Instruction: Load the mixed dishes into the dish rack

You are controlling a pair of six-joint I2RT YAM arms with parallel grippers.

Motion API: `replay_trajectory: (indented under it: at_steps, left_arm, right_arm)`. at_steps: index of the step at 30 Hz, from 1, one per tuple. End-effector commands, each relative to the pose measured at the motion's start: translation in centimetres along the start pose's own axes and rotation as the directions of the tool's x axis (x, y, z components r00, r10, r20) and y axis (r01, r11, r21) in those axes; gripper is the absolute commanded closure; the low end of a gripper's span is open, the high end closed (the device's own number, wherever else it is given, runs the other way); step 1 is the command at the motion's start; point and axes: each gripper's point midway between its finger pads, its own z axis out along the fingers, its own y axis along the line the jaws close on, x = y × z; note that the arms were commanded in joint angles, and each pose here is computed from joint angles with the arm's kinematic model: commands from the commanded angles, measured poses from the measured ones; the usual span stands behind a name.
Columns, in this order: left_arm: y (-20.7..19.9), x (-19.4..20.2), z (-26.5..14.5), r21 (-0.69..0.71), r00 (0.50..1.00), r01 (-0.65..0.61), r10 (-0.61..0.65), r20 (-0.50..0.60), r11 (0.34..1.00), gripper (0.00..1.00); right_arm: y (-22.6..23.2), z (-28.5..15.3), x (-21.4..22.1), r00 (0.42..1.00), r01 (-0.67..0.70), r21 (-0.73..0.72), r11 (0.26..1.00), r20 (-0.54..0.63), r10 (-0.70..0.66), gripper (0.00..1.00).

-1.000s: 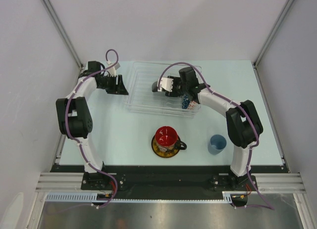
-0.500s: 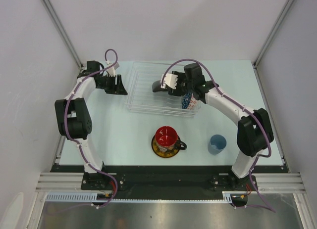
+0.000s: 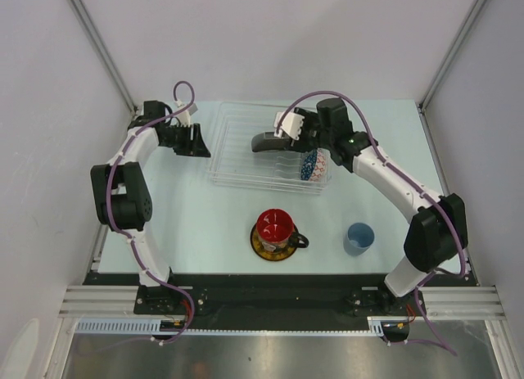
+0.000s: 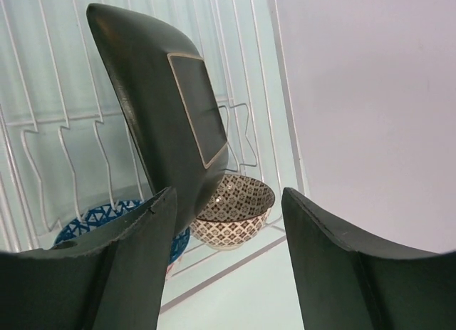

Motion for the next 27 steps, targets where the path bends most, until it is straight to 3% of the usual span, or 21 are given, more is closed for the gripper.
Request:
replay_trajectory:
  at_steps: [1,4,8,13,18,23,27]
  left_arm:
    - [-0.7,-1.8,-1.9,-0.026,0.999,-0.030,0.031,0.044,0.999,0.45]
    - [-0.5,-0.7,-1.1,-0.030,0.999,-0.026,0.027,0.020,0.999,0.45]
    - [-0.1,0.3,-0.4,-0.038,1.000,-0.011,0.011,0.009,0.999,0.46]
    - [-1.1,1.4,0.0,-0.027,1.000,-0.017,0.017,-0.014,0.999,0.46]
    - [-3.2,3.1,0.5,0.004,0.997,-0.033,0.033,-0.064,0.999,0.46]
    - [-6.6,4.8,0.9,0.045,0.990,-0.072,0.077,-0.116,0.996,0.46]
    - [-9.7,5.8,1.2,0.071,0.977,-0.137,0.146,-0.153,0.988,0.46]
  right_arm:
    - [-3.5,-3.8,-2.4,0.991,-0.112,0.113,0.987,0.091,0.102,0.34]
    - [-4.9,-6.3,-3.6,0.956,-0.272,0.152,0.950,0.156,0.249,0.32]
    - [-4.2,-9.0,-5.4,0.859,-0.491,0.109,0.864,0.224,0.460,0.29]
    - [-1.1,-9.6,-5.1,0.766,-0.628,0.028,0.777,0.200,0.612,0.28]
    - [0.0,-9.4,-2.8,0.660,-0.751,0.102,0.652,0.137,0.739,0.26]
    - [1.0,-9.0,-2.3,0.628,-0.778,0.106,0.619,0.111,0.770,0.28]
    - [2.6,-8.8,-2.8,0.641,-0.767,0.091,0.635,0.084,0.763,0.28]
